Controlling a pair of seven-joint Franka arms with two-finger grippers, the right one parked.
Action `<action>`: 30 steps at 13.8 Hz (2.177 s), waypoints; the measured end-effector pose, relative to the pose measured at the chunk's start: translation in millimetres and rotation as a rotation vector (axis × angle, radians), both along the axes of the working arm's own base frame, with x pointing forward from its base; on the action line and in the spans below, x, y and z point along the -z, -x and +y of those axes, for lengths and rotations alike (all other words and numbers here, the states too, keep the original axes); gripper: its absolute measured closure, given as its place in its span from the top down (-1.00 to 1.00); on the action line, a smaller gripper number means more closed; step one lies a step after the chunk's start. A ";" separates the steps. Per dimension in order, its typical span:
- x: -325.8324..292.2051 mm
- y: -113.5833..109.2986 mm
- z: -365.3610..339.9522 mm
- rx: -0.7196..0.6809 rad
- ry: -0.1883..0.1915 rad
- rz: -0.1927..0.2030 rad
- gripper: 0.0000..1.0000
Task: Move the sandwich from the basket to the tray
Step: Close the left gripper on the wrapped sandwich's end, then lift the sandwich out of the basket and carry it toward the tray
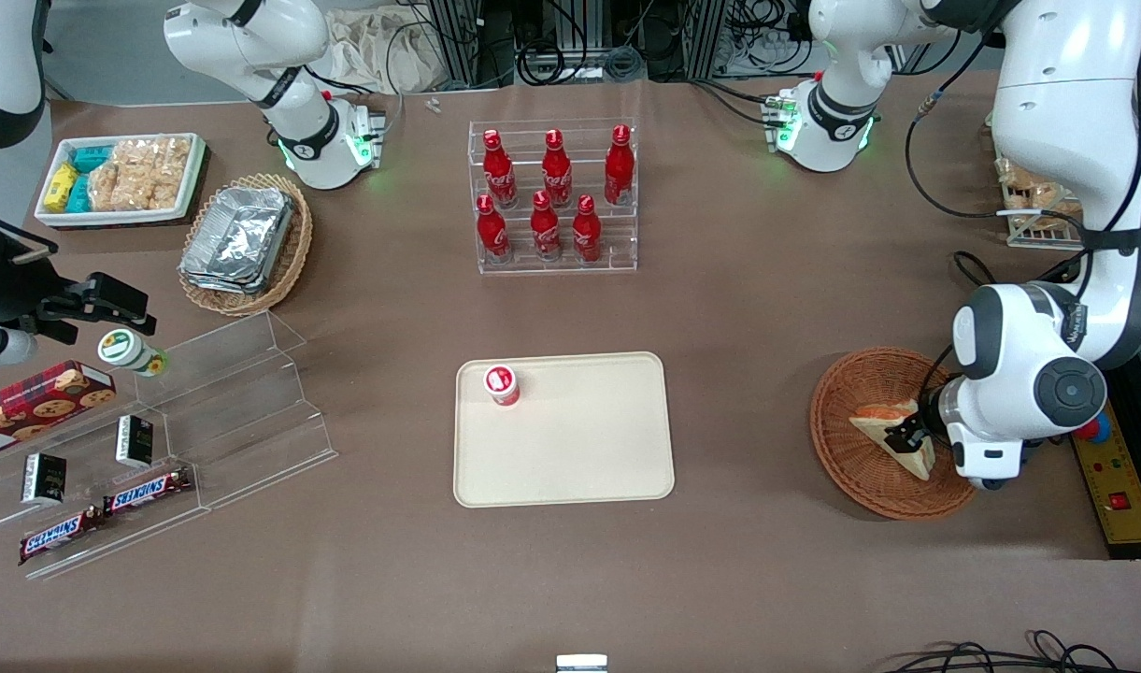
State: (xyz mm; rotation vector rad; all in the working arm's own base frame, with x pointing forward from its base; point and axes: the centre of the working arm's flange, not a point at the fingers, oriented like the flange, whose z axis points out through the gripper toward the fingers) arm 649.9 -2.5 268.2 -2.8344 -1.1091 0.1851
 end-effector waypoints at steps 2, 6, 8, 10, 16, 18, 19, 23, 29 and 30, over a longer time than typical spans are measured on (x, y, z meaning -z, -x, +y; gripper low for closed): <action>5.0 0.3 -0.3 -0.012 0.000 0.005 0.67; 6.3 -0.1 -1.0 -0.022 -0.001 0.003 0.05; 2.2 -1.9 -1.5 -0.023 -0.001 -0.005 -0.27; -13.2 -3.5 -3.3 -0.021 0.000 -0.015 -0.59; -135.8 4.8 -26.7 0.027 0.001 0.106 -0.71; -176.9 10.1 -46.2 0.093 0.015 0.142 -0.71; -194.5 13.5 -55.6 0.136 0.024 0.145 -0.71; -231.0 24.3 -81.8 0.330 0.063 0.115 -0.71; -220.0 33.4 -137.9 0.580 0.110 0.146 -0.71; -218.6 37.3 -155.5 0.629 0.114 0.150 -0.71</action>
